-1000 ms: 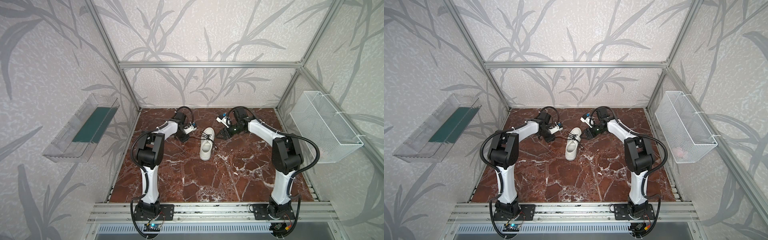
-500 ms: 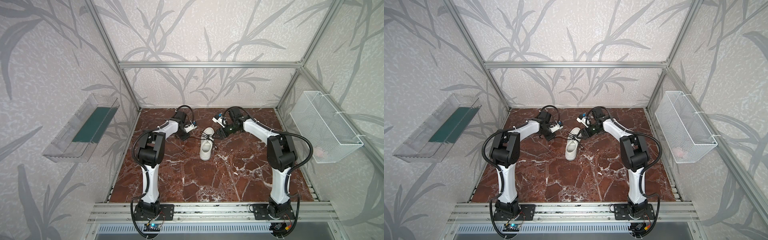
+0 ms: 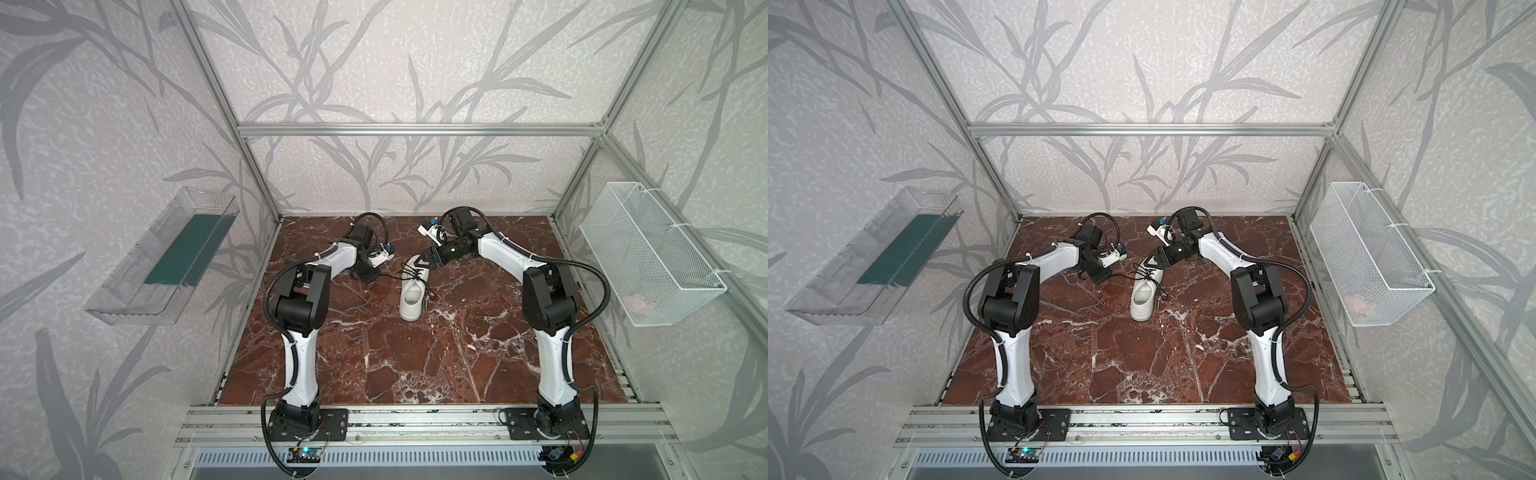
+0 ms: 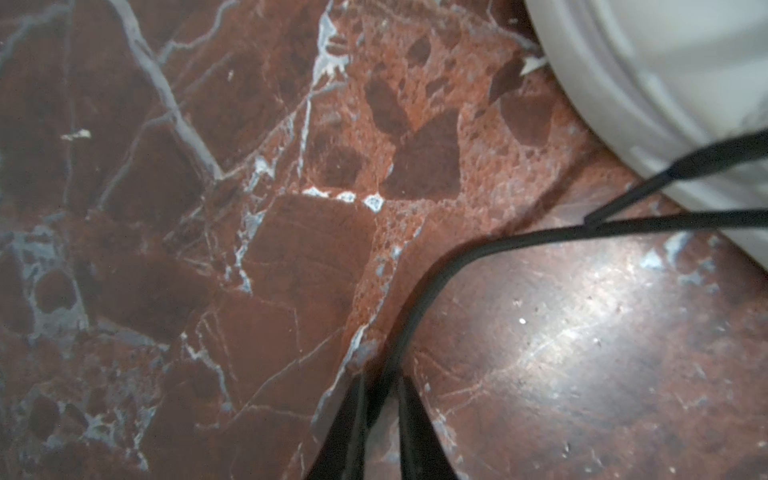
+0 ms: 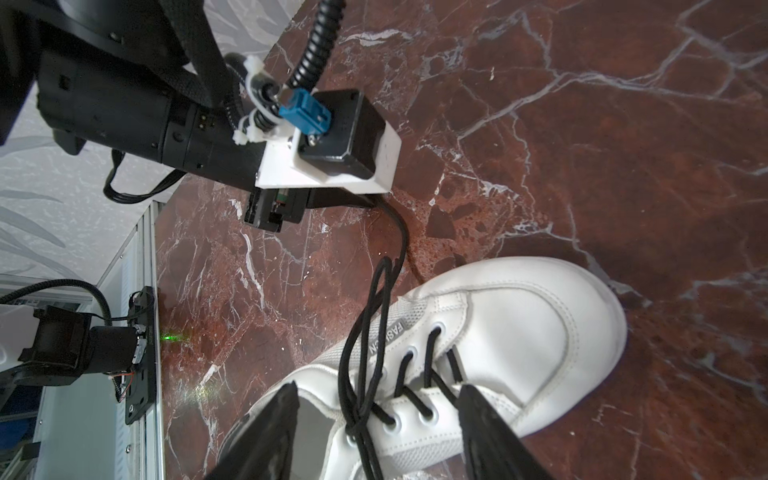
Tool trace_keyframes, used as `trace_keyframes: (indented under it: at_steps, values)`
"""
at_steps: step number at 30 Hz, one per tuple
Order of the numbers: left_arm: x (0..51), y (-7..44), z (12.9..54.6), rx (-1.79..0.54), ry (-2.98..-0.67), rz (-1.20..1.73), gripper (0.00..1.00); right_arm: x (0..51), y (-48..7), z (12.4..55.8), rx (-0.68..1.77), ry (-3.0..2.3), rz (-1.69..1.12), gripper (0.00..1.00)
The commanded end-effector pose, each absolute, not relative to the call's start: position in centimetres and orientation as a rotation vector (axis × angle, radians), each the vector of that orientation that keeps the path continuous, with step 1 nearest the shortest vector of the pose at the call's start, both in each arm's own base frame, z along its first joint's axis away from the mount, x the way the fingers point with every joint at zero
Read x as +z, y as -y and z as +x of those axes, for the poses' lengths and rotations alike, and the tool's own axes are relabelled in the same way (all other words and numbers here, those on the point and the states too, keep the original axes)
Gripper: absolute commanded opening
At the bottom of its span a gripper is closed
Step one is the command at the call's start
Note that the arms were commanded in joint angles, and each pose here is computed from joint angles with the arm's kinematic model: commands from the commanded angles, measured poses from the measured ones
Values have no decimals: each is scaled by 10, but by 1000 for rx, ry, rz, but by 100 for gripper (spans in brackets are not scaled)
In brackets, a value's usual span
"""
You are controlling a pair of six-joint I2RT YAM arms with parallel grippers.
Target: Tie the shoes
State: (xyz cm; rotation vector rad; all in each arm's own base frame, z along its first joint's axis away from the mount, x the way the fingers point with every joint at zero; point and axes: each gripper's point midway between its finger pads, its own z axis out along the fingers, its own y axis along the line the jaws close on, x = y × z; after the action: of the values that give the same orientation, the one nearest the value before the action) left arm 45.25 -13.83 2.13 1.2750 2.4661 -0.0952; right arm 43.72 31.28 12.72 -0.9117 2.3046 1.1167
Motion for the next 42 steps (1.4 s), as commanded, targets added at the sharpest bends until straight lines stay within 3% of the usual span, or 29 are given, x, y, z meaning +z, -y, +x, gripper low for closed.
trace_keyframes:
  at_steps: [1, 7, 17, 30, 42]
  values:
    - [11, 141, 437, -155, -2521, 1336, 0, 134, -323, 442, 1144, -2276, -916, 62]
    - [26, 144, 443, -158, -2472, 1341, 0, 129, -332, 444, 1153, -2265, -940, 60]
    - [43, 143, 467, -207, -2506, 1227, 0, 107, -358, 455, 1420, -2320, -822, 55]
    - [27, 144, 483, -211, -2571, 1189, 0, 129, -377, 419, 1701, -2229, -859, 51]
    - [86, 203, 515, -555, -2384, 1083, 0, 158, -365, 383, 1756, -2185, -923, 55]
